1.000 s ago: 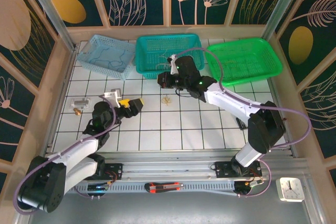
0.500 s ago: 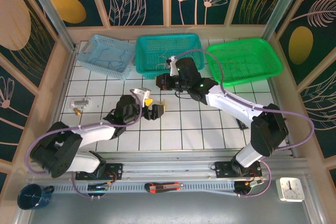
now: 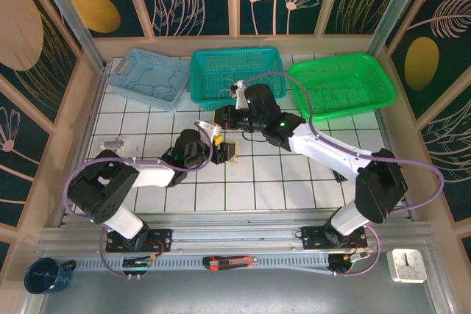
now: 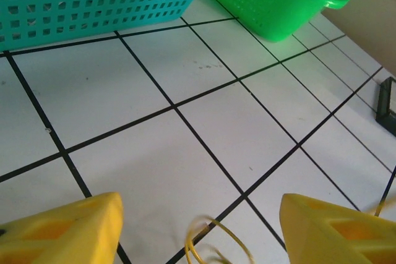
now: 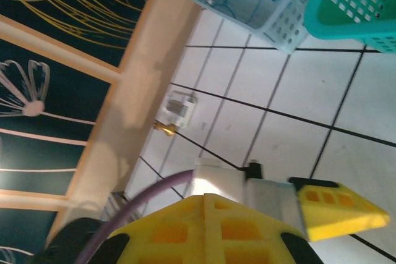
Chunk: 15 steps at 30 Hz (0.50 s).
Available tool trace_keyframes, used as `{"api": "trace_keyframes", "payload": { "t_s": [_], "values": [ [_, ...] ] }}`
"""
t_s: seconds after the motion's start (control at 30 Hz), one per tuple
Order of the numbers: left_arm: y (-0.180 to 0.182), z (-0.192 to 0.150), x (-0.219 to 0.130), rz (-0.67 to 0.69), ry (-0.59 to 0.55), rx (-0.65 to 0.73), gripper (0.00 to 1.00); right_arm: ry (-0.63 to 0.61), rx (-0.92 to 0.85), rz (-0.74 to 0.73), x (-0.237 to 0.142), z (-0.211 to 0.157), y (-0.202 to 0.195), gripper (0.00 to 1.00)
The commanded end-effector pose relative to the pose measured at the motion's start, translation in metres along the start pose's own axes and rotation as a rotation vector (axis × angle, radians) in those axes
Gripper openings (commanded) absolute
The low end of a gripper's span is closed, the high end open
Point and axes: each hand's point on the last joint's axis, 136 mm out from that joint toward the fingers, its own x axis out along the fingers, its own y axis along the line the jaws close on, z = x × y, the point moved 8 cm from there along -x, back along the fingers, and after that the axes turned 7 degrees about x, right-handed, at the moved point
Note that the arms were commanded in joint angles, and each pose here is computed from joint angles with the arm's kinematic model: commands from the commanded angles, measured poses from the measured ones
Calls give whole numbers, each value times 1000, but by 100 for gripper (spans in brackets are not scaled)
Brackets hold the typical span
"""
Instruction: Untangle the cables
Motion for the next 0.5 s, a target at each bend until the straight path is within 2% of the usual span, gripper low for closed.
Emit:
{"api": "trace_keyframes", "payload": {
  "t_s": [0.0, 0.17, 0.47],
  "values": [
    [-6, 8, 7, -47, -58, 16, 61, -89, -10, 148, -26, 16, 39, 0],
    [-7, -3, 5, -77, -56, -17, 61, -139, -26, 201, -38, 29, 61, 0],
    [-4, -8, -19, 1, -63, -8, 67, -177, -42, 175, -45, 39, 57, 0]
  ]
}}
